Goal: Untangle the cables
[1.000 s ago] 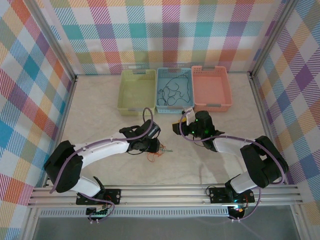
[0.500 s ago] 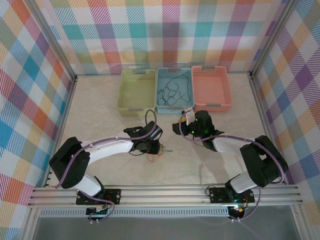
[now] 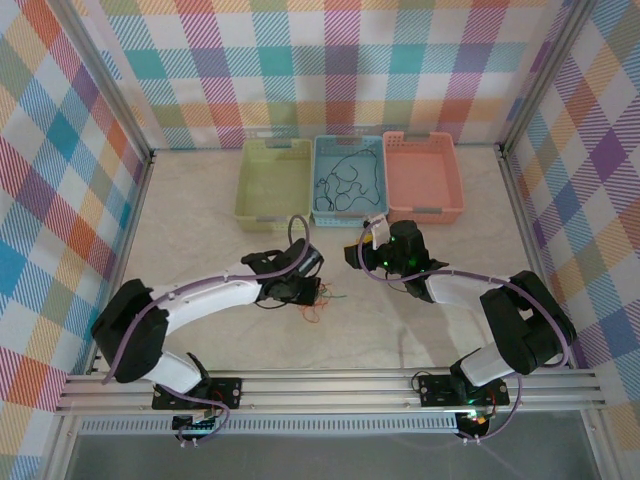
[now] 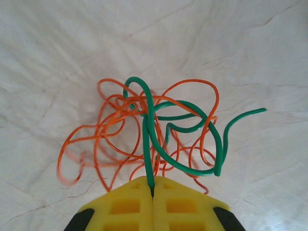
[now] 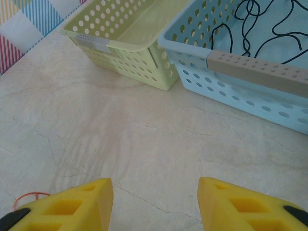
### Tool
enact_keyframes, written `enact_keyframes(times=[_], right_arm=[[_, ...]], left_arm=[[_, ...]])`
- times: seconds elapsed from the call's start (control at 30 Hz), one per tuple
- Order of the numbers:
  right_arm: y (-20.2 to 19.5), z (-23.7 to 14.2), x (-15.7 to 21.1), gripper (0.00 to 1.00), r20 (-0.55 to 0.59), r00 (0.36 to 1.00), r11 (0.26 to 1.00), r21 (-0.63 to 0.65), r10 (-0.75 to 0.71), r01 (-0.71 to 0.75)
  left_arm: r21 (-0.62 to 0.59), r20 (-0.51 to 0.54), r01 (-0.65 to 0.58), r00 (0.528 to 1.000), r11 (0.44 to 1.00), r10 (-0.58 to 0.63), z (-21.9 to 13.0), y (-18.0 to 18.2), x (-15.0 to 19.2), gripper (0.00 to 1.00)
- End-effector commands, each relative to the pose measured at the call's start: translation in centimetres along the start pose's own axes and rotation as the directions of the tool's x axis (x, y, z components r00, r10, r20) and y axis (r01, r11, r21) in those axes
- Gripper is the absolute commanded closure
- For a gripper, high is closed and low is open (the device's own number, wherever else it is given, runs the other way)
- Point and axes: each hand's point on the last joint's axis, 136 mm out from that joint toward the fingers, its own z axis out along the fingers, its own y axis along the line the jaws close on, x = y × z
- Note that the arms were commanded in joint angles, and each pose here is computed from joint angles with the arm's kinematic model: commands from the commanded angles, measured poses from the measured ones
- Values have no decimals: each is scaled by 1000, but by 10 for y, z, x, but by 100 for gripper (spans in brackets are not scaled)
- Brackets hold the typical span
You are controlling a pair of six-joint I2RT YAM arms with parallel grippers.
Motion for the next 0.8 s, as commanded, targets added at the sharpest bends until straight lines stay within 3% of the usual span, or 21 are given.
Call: enact_keyframes(times=[0.0,0.27,0.5,0.63,0.77], right_arm=[[15,-11,-21,50,94,995,998,-59,-17,23],[64,-47,-49,48,265,957,966,-192,-117,172],[109,-88,-65,40,393,893,906,-255,-221,336],[124,-98,-66,33,414,875,869,-304,-249,391],[138,-87,-57,29,365,889,831,-373,-277,412]], left_arm=[[34,113,-51,993,998,47,-46,-14,-28,100],[112,221,-75,974,991,49,-109,-22,-55,100],[164,231,-59,973,985,20,-127,-18,-59,100],[192,216,-73,976,979,30,-129,-19,-54,100],[226,216,-93,975,970,44,-131,-24,-52,100]])
